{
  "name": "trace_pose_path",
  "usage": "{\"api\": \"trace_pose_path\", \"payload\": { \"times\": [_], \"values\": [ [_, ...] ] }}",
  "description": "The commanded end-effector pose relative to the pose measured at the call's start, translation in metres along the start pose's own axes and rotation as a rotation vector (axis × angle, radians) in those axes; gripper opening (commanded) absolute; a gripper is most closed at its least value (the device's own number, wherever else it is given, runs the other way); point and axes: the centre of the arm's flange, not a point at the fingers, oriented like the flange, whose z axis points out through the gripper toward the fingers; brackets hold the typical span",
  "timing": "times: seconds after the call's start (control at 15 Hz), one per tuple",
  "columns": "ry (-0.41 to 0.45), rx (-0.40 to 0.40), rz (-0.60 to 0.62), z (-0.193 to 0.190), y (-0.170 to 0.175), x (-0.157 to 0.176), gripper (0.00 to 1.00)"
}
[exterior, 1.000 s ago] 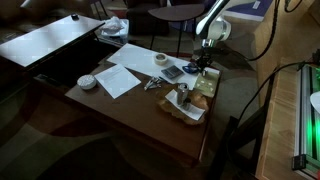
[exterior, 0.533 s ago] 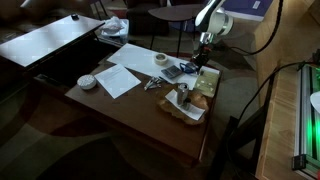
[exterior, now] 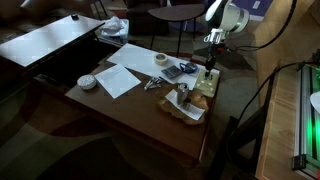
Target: Pick up the scoop, then place it on the brown object
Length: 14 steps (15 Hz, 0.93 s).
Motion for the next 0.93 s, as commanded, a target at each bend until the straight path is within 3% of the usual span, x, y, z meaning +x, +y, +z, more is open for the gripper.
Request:
{"api": "trace_pose_path", "payload": {
  "times": [0.0,0.07,0.13,0.33,0.6,0.87],
  "values": [
    [-0.031,0.047,-0.199,0.007,-0.01,-0.041,0.01],
    [-0.02,0.026,-0.107,0.008,-0.003,-0.02,0.01],
    [-0.024,0.033,-0.116,0.01,-0.003,-0.024,0.04],
    [-0.019,0.027,-0.118,0.007,-0.003,-0.021,0.01],
    [0.074,0.057,-0.3,0.013,-0.015,-0.015,0.01],
    [0.071,0.099,-0.387,0.028,-0.025,-0.011,0.01]
  ]
}}
